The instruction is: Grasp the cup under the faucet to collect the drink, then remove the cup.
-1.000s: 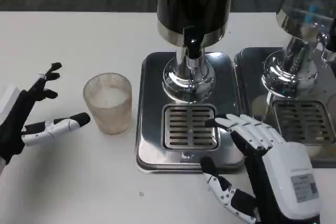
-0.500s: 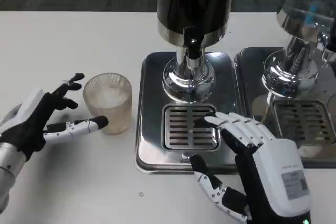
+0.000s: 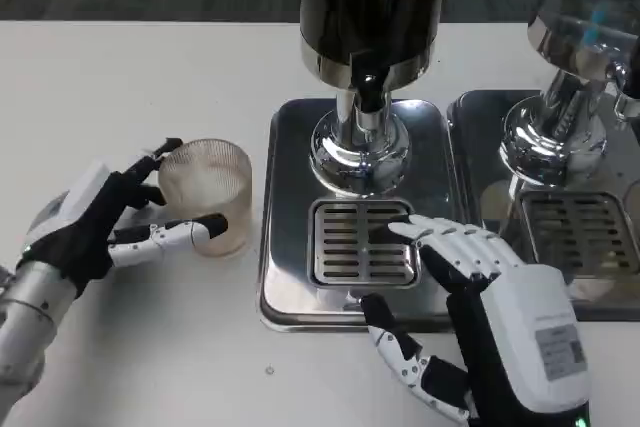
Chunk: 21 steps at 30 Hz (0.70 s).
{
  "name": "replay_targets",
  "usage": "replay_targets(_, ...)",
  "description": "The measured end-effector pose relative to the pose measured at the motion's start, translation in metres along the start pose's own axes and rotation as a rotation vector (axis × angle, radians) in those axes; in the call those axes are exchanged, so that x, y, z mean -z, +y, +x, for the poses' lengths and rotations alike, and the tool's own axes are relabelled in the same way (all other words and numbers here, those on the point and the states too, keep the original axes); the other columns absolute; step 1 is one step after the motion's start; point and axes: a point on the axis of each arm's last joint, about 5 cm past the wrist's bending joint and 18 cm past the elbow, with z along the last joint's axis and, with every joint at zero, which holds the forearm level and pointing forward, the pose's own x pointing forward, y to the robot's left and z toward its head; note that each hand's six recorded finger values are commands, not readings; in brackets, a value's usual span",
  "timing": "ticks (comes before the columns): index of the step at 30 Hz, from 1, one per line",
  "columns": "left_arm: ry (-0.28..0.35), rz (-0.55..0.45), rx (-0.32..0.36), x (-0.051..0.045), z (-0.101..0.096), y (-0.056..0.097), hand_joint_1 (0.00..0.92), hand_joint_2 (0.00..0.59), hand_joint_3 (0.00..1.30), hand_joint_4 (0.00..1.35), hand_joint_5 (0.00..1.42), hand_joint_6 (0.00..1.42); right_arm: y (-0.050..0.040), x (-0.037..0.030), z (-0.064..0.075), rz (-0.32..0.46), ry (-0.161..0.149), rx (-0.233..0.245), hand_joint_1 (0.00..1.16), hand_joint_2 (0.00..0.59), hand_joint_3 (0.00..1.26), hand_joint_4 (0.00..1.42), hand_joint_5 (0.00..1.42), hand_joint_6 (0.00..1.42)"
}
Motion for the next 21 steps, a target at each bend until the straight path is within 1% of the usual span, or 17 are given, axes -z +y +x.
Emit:
replay_targets(6,-0.013,-0.015,-0.004,-0.0055,0.005,-0.006,0.309,0.039,0.12,0.16,0.35,0.32,0.0006,-0.0006,0.000,0.002,0.003,0.002,0.60,0.401,0.42,0.34,0.33,0.31)
replay_targets(11,0.003,-0.031,-0.003,-0.0067,0.007,-0.011,0.305,0.039,0.12,0.15,0.34,0.31,0.0007,-0.0005,0.000,-0.001,0.009,0.002,0.60,0.401,0.42,0.34,0.33,0.31)
replay_targets(16,0.009,-0.039,-0.003,-0.0092,0.010,-0.014,0.306,0.041,0.12,0.15,0.34,0.31,0.0008,-0.0007,0.000,0.001,0.010,0.001,0.60,0.401,0.42,0.34,0.34,0.31)
replay_targets(21,0.010,-0.052,-0.021,-0.0118,0.011,-0.019,0.345,0.068,0.16,0.19,0.38,0.37,0.0008,-0.0008,0.000,0.005,0.011,0.001,0.60,0.401,0.42,0.34,0.34,0.31)
